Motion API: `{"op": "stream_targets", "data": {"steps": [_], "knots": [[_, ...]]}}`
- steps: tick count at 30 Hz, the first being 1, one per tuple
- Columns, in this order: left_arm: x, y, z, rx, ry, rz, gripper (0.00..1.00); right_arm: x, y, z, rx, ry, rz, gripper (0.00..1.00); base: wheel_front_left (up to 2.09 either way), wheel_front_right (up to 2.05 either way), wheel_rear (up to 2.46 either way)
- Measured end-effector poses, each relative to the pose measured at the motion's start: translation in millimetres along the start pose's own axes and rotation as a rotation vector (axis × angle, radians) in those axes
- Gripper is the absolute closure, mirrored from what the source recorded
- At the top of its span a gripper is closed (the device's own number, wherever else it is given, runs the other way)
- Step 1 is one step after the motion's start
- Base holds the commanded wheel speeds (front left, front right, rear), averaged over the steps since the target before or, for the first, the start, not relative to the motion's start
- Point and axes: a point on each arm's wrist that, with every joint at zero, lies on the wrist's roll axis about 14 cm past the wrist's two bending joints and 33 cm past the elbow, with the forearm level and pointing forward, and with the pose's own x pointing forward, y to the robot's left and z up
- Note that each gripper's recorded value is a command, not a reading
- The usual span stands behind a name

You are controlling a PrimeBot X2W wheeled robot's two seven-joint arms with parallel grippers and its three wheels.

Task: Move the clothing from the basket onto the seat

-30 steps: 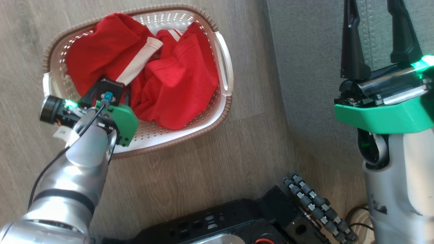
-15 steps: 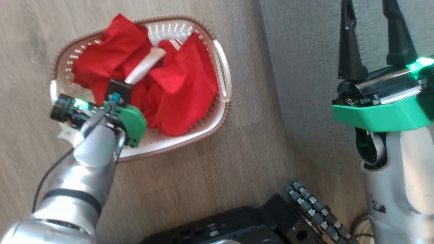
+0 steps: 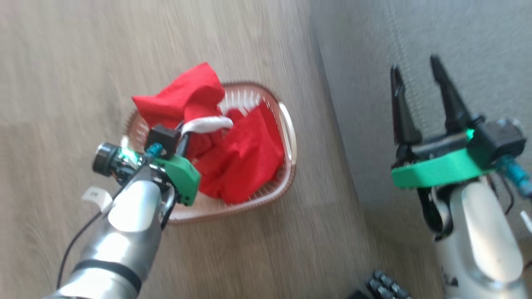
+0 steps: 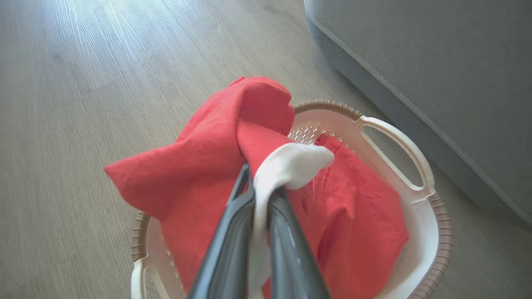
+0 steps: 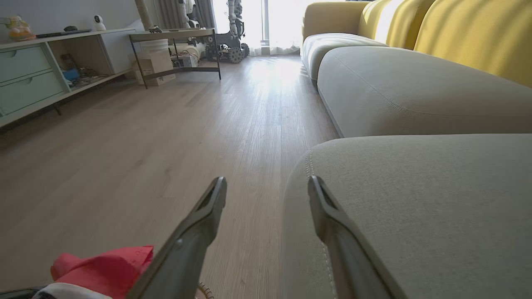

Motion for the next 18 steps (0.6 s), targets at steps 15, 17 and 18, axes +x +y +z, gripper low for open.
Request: {"op": "stream_targets", "data": {"steps": [15,17,18], "knots": [[-122,-32,140,0.032,-0.357,0.045,1.0,-94,23,28,0.024,-0.005,0.026,0.0,0.0,0.0,0.0],[-137,-37,153,0.039,-0.393,0.051,1.0,-103,28,33,0.026,-0.02,0.04,0.0,0.0,0.0,0.0],[-145,-39,160,0.045,-0.408,0.058,1.0,-107,31,37,0.027,-0.03,0.048,0.0,0.0,0.0,0.0]]}}
